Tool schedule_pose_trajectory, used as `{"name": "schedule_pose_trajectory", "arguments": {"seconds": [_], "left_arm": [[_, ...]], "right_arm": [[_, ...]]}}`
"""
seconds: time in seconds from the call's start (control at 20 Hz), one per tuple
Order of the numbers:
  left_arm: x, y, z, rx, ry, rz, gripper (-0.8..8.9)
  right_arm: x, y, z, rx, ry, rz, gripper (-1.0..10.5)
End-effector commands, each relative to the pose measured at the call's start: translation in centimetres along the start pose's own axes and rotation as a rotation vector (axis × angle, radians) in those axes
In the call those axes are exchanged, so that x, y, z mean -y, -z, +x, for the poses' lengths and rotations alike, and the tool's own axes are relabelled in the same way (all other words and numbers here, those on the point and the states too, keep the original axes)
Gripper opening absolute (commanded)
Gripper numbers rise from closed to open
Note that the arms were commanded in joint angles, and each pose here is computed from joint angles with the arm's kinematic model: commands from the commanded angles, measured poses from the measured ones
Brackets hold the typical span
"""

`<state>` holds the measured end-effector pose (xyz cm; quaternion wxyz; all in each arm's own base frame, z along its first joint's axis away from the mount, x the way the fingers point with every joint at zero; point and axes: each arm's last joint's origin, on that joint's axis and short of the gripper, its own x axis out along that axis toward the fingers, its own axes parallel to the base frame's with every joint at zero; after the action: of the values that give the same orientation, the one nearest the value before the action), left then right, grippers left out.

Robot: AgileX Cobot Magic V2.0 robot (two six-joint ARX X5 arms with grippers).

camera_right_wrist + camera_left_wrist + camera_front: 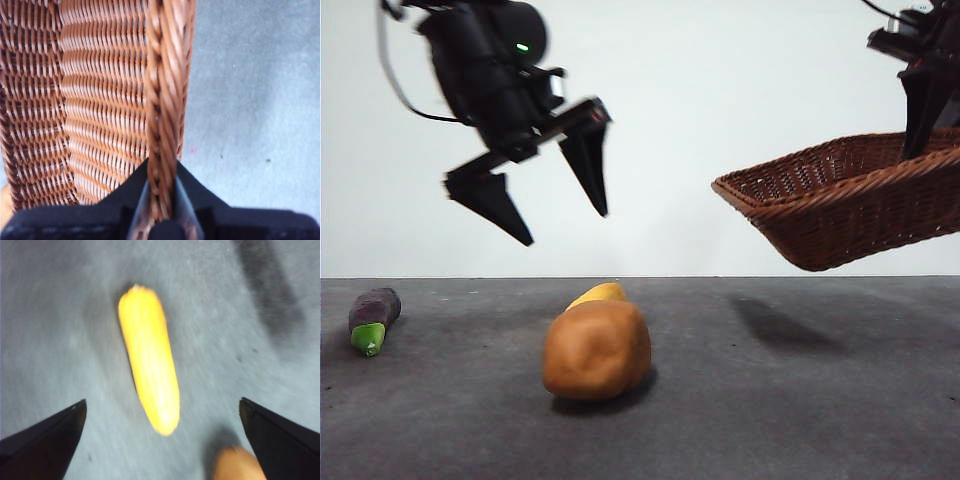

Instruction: Help me put the vegetables on the table into the basket

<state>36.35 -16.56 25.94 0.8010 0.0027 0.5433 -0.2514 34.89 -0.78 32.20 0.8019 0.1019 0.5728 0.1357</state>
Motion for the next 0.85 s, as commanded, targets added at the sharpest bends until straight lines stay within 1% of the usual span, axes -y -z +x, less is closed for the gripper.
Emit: {"name": "schedule_pose_trajectory", "arguments": {"seconds": [0.05, 0.15, 0.25, 0.45, 0.85], "left_arm": [[1.0, -1.1, 2.0, -0.047, -0.068, 0.057, 5.76], [1.7, -1.7, 3.4, -0.084, -0.093, 0.094, 5.77], [2.0, -1.9, 5.0, -0.11, -0.105, 0.102, 5.76], [1.4, -1.8, 7.2, -0.134, -0.113, 0.072, 5.65], [1.0, -1.9, 9.0, -0.127, -0.113, 0.065, 5.61]], "right_arm": [[-0.6, 0.4, -1.2, 0.028, -0.007, -0.017, -0.2], [-1.0, 0.8, -2.2, 0.045, -0.004, -0.023, -0.2], [-1.3, 1.1, -3.0, 0.064, -0.003, -0.03, -0.2], [-1.7, 1.8, -4.0, 0.068, 0.008, -0.037, -0.2], [-1.8, 1.9, -4.3, 0.075, 0.012, -0.046, -0.2]]}}
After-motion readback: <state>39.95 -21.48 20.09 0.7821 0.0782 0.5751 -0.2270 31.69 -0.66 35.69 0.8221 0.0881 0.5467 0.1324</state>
